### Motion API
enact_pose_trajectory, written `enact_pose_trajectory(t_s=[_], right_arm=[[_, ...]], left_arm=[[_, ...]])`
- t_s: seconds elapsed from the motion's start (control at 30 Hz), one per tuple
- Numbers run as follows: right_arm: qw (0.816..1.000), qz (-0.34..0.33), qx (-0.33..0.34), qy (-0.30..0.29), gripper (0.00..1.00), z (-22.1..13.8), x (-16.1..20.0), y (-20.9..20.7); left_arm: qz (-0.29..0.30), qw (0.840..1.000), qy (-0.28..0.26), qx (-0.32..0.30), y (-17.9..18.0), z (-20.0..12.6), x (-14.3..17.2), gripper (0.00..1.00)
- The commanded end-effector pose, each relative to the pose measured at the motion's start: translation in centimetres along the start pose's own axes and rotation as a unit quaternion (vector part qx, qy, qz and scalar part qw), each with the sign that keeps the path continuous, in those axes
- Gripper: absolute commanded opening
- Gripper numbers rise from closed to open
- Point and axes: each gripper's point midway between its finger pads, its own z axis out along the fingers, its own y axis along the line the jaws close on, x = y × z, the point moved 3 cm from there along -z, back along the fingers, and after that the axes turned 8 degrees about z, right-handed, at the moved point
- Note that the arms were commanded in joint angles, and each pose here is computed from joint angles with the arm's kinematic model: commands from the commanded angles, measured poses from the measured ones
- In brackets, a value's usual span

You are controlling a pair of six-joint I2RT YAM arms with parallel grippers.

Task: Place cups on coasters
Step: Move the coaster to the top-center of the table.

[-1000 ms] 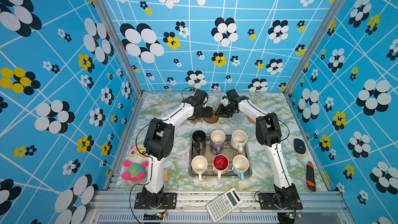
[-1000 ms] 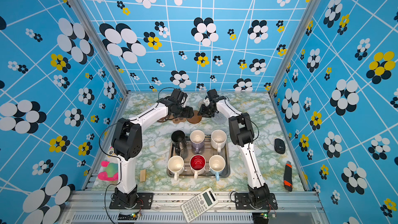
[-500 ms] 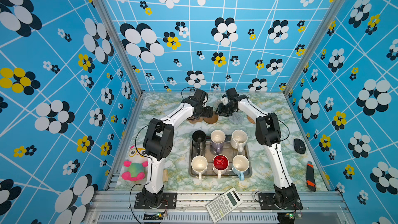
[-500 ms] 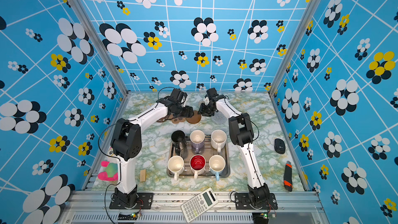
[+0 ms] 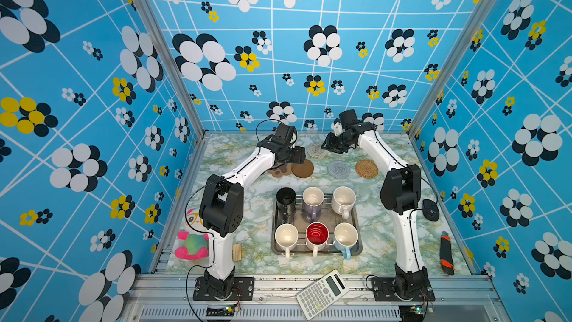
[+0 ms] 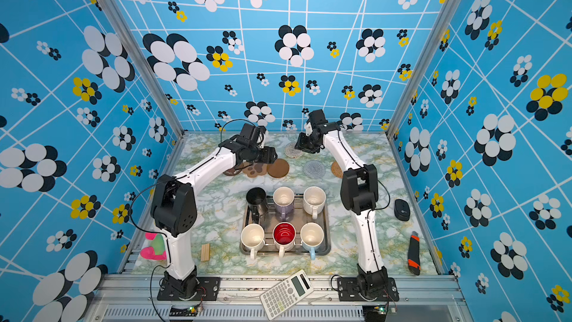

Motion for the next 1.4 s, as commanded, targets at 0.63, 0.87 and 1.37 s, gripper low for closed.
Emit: enact_pose_trajectory(t_s=[0.63,0.87,1.37], right_arm=[[0.995,-0.018,0.099,-0.012,0.37,-4.1,0.0,2.0],[0.995,-0.015,0.092,-0.035,0.38,-4.9,-0.6,2.9],[0.995,-0.011,0.091,-0.03,0.37,-4.0,-0.1,3.4]], left_arm=[[0.021,0.991,-0.119,-0.049,-0.4,-0.8,-6.0,0.74],[0.024,0.991,-0.118,-0.053,-0.2,-0.4,-5.7,0.75],[0.029,0.991,-0.117,-0.055,0.4,-0.3,-5.2,0.75]])
